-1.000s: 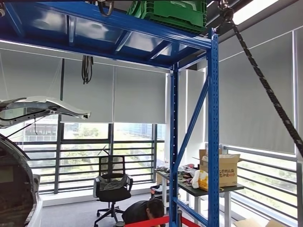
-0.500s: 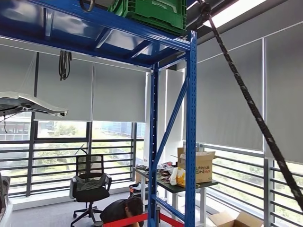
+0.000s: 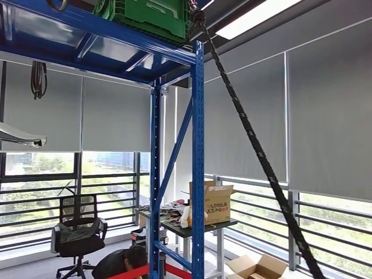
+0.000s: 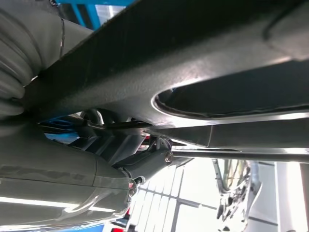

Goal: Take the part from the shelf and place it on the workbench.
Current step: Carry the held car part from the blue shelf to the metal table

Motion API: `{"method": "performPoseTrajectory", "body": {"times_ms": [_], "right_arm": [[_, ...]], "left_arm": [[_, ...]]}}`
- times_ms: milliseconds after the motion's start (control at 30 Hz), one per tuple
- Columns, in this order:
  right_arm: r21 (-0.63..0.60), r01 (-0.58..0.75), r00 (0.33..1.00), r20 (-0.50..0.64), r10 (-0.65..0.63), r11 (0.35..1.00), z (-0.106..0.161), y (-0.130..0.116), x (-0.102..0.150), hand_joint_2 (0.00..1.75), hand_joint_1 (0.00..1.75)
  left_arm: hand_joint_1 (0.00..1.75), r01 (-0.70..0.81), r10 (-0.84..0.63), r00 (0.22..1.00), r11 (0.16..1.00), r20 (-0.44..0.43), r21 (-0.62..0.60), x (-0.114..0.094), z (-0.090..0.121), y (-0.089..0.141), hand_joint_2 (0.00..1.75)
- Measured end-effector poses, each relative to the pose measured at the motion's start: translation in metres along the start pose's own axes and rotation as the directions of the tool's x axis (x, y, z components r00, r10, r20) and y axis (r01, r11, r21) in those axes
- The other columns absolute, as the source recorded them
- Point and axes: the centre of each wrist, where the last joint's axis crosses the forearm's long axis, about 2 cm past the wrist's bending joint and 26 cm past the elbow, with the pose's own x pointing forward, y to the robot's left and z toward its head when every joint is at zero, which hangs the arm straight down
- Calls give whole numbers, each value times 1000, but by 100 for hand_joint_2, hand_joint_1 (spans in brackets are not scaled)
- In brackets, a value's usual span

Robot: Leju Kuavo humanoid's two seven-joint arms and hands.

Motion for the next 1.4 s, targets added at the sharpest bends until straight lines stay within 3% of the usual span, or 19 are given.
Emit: {"method": "performPoseTrajectory", "body": {"times_ms": [200, 600, 1400], "right_arm": [[76, 36, 999, -3, -35, 996, -17, 14, -8, 175, 175], [120, 60, 998, -29, -57, 991, -32, 14, -13, 175, 175], [78, 115, 990, -97, -107, 990, -23, 13, -27, 175, 175]], "left_arm": [[0, -25, 25, 999, 1000, 25, 7, 1, -1, 1, 175], [0, -39, 39, 998, 999, 39, -2, 3, -1, 0, 175], [0, -28, 28, 1000, 999, 14, -16, 3, 0, -5, 175]]}}
